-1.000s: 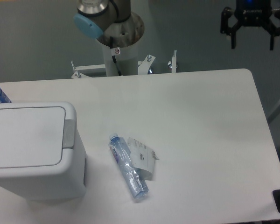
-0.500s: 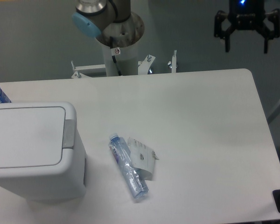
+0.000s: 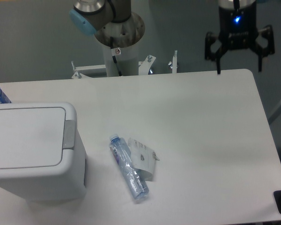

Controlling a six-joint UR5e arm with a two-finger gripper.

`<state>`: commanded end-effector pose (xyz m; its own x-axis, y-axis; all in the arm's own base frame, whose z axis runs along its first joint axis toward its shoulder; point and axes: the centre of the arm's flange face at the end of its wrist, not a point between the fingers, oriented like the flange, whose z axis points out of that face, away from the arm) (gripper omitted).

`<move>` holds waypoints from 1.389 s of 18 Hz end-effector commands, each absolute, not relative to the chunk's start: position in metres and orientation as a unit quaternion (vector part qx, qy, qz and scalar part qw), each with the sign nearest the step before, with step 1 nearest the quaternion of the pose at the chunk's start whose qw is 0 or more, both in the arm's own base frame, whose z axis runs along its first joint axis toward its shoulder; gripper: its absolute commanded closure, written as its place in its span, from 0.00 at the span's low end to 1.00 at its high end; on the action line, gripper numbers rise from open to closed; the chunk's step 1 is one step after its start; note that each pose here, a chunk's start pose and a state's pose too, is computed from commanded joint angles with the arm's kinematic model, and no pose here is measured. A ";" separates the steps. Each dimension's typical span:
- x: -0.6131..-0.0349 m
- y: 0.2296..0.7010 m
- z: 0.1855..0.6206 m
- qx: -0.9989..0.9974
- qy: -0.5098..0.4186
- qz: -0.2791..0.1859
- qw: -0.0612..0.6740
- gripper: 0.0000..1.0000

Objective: Open the trash can
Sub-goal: 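Move the open gripper toward the white trash can lid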

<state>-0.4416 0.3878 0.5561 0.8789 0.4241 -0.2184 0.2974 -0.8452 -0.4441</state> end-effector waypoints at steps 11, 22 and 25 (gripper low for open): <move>-0.352 0.471 0.577 -0.910 -0.308 0.041 0.275 0.00; -0.291 0.528 0.558 -0.896 -0.328 -0.088 0.285 0.00; -0.287 0.535 0.542 -0.897 -0.336 -0.098 0.270 0.00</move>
